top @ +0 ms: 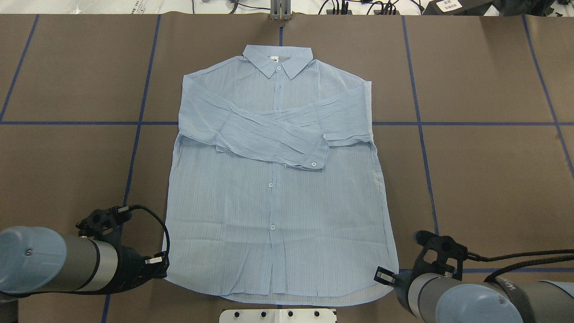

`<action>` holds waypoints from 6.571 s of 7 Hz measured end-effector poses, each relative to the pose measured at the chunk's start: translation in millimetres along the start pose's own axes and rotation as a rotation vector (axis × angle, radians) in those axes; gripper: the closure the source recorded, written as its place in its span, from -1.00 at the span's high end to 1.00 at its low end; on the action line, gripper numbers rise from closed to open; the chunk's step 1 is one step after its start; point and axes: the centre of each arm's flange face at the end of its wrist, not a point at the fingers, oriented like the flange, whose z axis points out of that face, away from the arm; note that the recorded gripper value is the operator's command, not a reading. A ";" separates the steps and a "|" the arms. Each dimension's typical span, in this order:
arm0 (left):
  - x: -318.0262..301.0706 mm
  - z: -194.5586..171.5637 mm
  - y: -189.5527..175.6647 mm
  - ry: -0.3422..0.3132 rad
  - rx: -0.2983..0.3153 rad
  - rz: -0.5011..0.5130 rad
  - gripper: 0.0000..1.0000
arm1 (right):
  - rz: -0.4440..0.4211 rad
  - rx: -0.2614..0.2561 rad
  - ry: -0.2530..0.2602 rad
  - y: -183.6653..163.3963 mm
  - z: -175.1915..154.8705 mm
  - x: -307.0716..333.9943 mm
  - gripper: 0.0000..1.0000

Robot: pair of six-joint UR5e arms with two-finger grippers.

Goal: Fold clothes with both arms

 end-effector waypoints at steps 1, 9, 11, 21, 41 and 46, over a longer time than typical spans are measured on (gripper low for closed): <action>8.3 -25.4 0.3 0.018 -0.013 -0.013 -1.00 | 0.014 0.010 -0.012 -8.5 -10.6 -2.9 -1.00; 100.8 -129.4 -232.5 0.138 0.280 -0.070 -1.00 | 0.259 0.196 -0.171 -196.8 -67.4 -82.5 -1.00; 124.7 -103.6 -303.5 0.120 0.316 -0.114 -1.00 | 0.266 0.249 -0.112 -249.6 -36.2 -111.2 -1.00; 124.7 6.7 -455.3 0.154 0.392 -0.123 -1.00 | 0.262 0.268 -0.010 -420.1 102.0 -210.3 -1.00; 70.2 -22.0 -449.2 0.245 0.517 0.016 -0.01 | 0.211 0.048 -0.085 -256.7 121.1 -73.7 0.09; 62.1 -22.6 -449.2 0.239 0.531 0.016 -0.01 | 0.203 0.049 -0.087 -252.4 124.5 -82.6 -1.00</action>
